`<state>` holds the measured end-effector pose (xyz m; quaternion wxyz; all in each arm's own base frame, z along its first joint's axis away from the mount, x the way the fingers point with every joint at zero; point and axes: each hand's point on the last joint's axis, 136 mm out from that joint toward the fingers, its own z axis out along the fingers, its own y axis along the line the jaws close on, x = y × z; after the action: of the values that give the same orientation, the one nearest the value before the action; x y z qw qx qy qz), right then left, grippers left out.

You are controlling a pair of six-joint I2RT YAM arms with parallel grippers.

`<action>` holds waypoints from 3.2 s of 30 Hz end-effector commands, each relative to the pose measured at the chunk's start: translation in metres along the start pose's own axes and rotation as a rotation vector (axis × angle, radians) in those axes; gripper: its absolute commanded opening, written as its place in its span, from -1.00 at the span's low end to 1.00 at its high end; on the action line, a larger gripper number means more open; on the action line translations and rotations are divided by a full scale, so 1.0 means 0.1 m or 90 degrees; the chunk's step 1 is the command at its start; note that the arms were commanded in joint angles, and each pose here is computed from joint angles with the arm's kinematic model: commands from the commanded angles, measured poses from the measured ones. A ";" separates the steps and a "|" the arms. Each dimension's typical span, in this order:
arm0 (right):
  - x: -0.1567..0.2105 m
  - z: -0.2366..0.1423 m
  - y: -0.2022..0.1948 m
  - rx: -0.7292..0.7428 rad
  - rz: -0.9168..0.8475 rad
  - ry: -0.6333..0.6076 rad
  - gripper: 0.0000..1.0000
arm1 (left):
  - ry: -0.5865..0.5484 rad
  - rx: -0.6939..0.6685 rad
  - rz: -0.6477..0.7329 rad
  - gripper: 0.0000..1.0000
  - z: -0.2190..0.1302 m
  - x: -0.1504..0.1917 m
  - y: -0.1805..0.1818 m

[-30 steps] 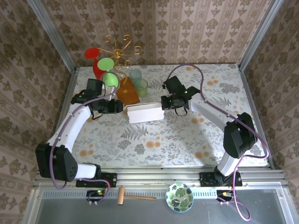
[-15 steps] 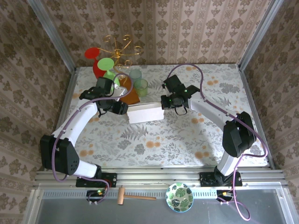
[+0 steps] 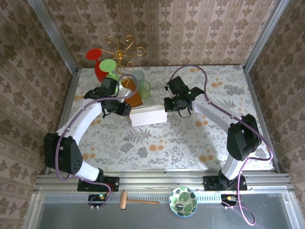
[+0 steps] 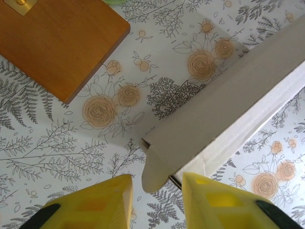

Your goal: Fold the paper box

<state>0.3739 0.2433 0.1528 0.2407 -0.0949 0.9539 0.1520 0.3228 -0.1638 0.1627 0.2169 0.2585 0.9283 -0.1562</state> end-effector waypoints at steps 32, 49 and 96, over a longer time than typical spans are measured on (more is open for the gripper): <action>0.21 0.10 -0.09 0.034 0.013 0.071 -1.00 | 0.102 0.096 -0.165 -0.84 -0.07 0.02 -0.32; 0.24 0.13 -0.07 0.045 0.012 0.073 -1.00 | 0.148 0.178 -0.290 -0.87 -0.12 -0.09 -0.50; 0.29 0.05 -0.04 0.037 0.016 0.039 -1.00 | 0.080 0.136 -0.275 -0.94 0.05 0.14 -0.49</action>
<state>0.3775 0.2310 0.1505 0.2535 -0.0642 0.9584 0.1148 0.2821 -0.1955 0.1597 0.0602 0.0777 0.9530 -0.2866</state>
